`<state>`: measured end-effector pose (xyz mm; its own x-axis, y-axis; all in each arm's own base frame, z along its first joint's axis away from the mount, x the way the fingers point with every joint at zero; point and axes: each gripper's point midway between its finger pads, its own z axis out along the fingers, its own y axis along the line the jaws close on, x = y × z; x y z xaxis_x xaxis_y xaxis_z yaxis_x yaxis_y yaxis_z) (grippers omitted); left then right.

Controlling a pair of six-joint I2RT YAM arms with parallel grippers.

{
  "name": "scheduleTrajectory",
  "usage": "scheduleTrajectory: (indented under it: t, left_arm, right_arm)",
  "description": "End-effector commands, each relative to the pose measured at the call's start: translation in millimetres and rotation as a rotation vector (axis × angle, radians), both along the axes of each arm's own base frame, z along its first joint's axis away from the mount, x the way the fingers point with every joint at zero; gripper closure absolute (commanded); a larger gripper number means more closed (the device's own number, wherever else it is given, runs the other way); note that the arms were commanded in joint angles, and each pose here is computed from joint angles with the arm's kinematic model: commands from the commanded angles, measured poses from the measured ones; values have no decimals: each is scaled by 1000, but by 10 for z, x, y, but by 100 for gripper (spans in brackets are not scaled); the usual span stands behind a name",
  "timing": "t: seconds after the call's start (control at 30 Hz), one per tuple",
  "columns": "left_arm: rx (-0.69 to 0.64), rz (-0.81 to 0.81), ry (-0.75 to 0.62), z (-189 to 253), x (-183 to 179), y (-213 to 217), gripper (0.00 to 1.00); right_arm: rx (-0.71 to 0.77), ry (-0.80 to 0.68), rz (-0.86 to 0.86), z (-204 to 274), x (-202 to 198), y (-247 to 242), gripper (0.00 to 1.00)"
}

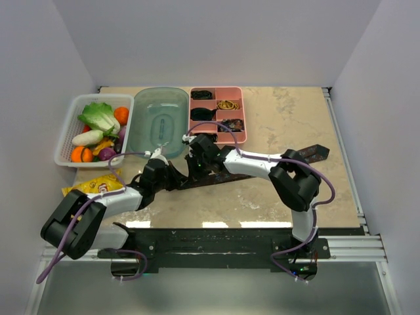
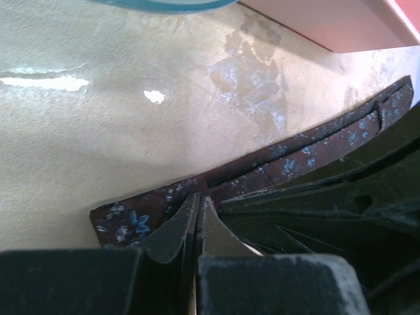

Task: Roll the ties
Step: Roll the tie at the center of the board.

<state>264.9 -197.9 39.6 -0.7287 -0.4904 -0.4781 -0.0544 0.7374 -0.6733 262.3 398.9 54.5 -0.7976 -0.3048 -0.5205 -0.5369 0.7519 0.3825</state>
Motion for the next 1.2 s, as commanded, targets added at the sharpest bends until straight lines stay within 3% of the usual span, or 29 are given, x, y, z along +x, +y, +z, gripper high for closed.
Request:
scheduleTrajectory:
  t: [0.0, 0.3, 0.37, 0.47, 0.6, 0.73, 0.93, 1.17]
  left_arm:
    - [-25, -10, -32, 103, 59, -69, 100]
    - [-14, 2, -47, 199, 83, -41, 100]
    - [13, 7, -47, 233, 80, -1, 96]
    - [58, 29, -66, 354, 108, 87, 78]
    - [103, 82, -87, 499, 110, 243, 42]
    - [117, 120, -44, 467, -9, 402, 26]
    - [32, 144, 34, 275, -157, 465, 27]
    - [-113, 165, 70, 75, -239, 451, 38]
  right_arm:
    - [14, 35, 10, -166, -35, 58, 100]
    - [-48, 64, -2, -427, -64, -33, 100]
    - [-52, 69, -5, -447, -72, -41, 100]
    - [-61, 72, -5, -474, -78, -66, 100]
    - [-66, 74, 1, -485, -93, -72, 100]
    - [-60, 75, 3, -468, -96, -62, 100]
    - [-61, 74, 5, -469, -100, -69, 100]
    - [-64, 78, 6, -480, -116, -85, 100]
